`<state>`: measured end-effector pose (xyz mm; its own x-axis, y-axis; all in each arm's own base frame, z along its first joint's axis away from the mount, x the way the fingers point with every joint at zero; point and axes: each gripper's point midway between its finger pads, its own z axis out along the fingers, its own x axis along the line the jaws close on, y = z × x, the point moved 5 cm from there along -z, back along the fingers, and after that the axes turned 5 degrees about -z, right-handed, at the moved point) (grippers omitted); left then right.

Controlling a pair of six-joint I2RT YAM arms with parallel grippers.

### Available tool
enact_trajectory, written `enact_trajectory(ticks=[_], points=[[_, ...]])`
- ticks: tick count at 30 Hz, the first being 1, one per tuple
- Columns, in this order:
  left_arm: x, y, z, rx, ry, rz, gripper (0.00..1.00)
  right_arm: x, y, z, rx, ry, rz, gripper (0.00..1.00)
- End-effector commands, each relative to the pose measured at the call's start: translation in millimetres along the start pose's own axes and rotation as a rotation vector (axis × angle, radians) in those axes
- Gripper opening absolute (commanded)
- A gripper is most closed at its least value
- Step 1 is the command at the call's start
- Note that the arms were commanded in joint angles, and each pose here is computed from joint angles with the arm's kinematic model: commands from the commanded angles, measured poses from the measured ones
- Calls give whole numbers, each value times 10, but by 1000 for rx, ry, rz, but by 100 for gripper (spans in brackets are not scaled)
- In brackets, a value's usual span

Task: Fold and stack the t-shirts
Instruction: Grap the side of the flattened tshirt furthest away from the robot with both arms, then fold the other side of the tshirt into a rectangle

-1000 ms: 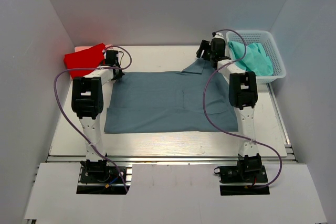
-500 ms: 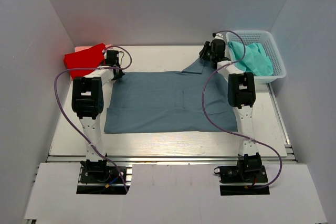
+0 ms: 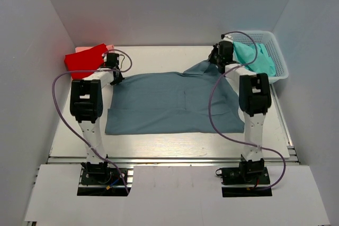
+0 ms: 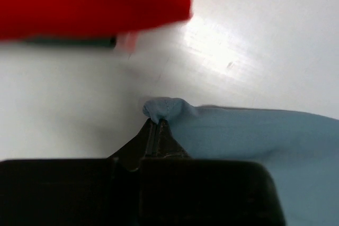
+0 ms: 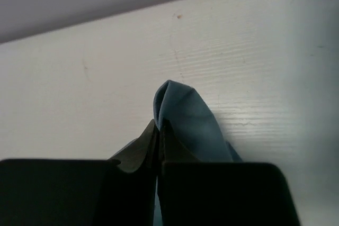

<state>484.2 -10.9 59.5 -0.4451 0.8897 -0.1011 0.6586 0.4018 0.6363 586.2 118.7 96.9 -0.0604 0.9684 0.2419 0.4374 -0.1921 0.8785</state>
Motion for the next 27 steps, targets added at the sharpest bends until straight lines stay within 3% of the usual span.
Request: enact_trajectory(ticks=[1,2,3,8,15,27], points=[[52,163,-436,-71,-15,-5,0,148,754,-520,-200,-17,-1,0],[68,104,-467,-63,-31,4,0,88,668,-578,-177,-35,4,0],[80,102,-505,-71,-36,2,0,157,843,-769,-203,-23,7,0],[146,71,-765,-91,-66,-5,0,123,583,-1198,-98,-37,44,0],[254,-98,-1013,-89,-101,-17,0,48,550,-1973,-103,-102,99,0],[434,-372,-1415,-100,-155,-74,0,-112,-27,-2626,42,-168,152,0]])
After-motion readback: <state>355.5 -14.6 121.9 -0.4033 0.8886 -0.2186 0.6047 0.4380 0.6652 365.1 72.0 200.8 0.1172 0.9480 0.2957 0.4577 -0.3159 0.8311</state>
